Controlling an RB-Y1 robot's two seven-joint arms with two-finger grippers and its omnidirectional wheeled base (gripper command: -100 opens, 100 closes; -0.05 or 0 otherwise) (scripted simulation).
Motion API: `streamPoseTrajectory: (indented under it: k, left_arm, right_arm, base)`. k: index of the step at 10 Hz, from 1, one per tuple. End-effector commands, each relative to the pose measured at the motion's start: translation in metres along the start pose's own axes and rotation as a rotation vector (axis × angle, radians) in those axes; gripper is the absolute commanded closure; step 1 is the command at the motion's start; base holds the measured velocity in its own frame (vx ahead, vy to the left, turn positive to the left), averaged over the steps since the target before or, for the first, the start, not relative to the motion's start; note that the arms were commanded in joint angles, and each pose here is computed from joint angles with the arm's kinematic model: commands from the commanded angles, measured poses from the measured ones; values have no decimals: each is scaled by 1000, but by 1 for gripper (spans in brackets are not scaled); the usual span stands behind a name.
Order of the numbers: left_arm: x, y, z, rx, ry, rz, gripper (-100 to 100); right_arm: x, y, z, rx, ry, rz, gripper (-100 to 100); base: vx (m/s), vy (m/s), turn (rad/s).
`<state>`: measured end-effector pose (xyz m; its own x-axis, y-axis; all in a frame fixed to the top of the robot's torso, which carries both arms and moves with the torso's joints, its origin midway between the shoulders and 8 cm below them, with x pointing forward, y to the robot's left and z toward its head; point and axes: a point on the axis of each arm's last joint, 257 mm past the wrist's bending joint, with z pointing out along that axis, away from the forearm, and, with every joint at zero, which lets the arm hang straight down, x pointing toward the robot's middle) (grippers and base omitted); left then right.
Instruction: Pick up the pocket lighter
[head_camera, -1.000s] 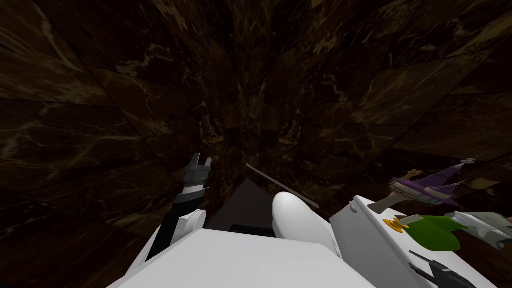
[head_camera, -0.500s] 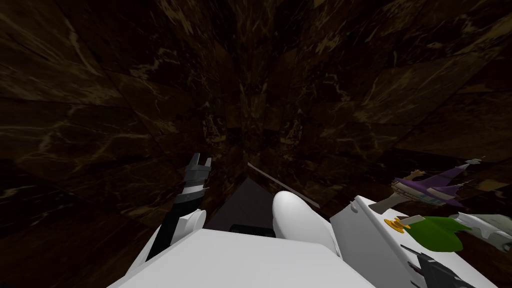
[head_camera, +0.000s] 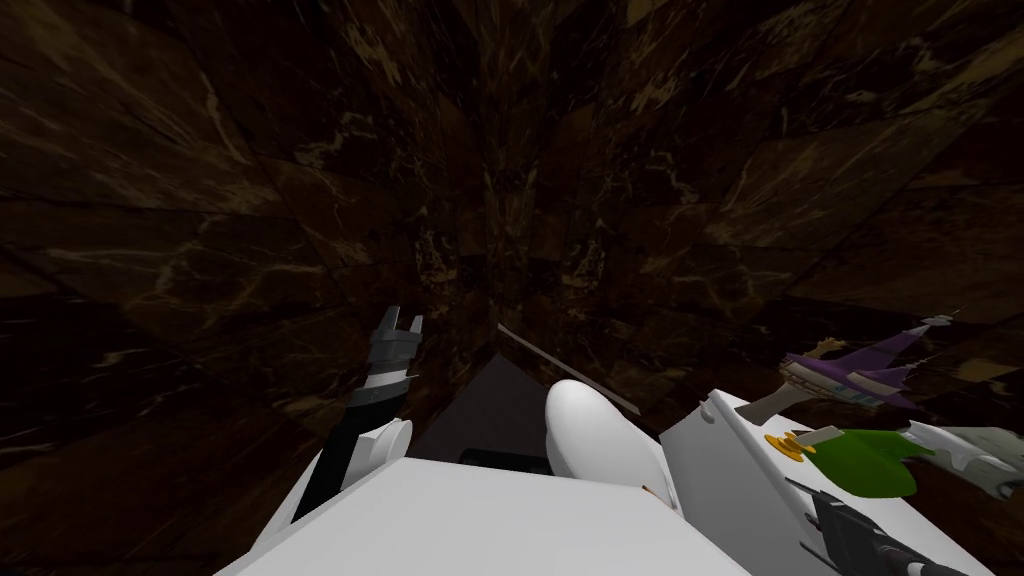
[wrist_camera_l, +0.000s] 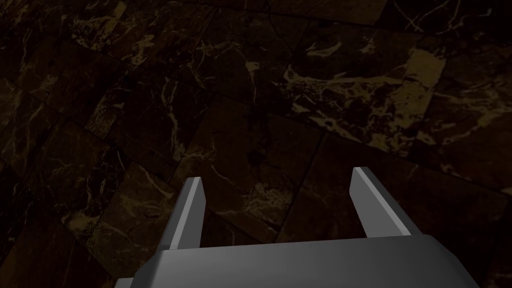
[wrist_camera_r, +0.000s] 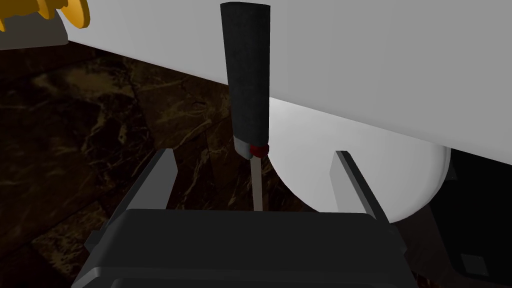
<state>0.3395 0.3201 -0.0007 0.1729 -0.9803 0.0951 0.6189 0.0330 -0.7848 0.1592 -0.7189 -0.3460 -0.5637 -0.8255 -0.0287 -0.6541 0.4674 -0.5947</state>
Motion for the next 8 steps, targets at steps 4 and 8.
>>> streamPoseTrajectory:
  k: [4,8]
  left_arm:
    - [0,0,0,0,0,0,0]
    - [0,0,0,0,0,0,0]
  right_arm:
    - [-1,-11,11,4,24,12,-100]
    - [-1,-10,10,4,20,11,100]
  base:
    - [-57,-8,50]
    - [-5,-1,3]
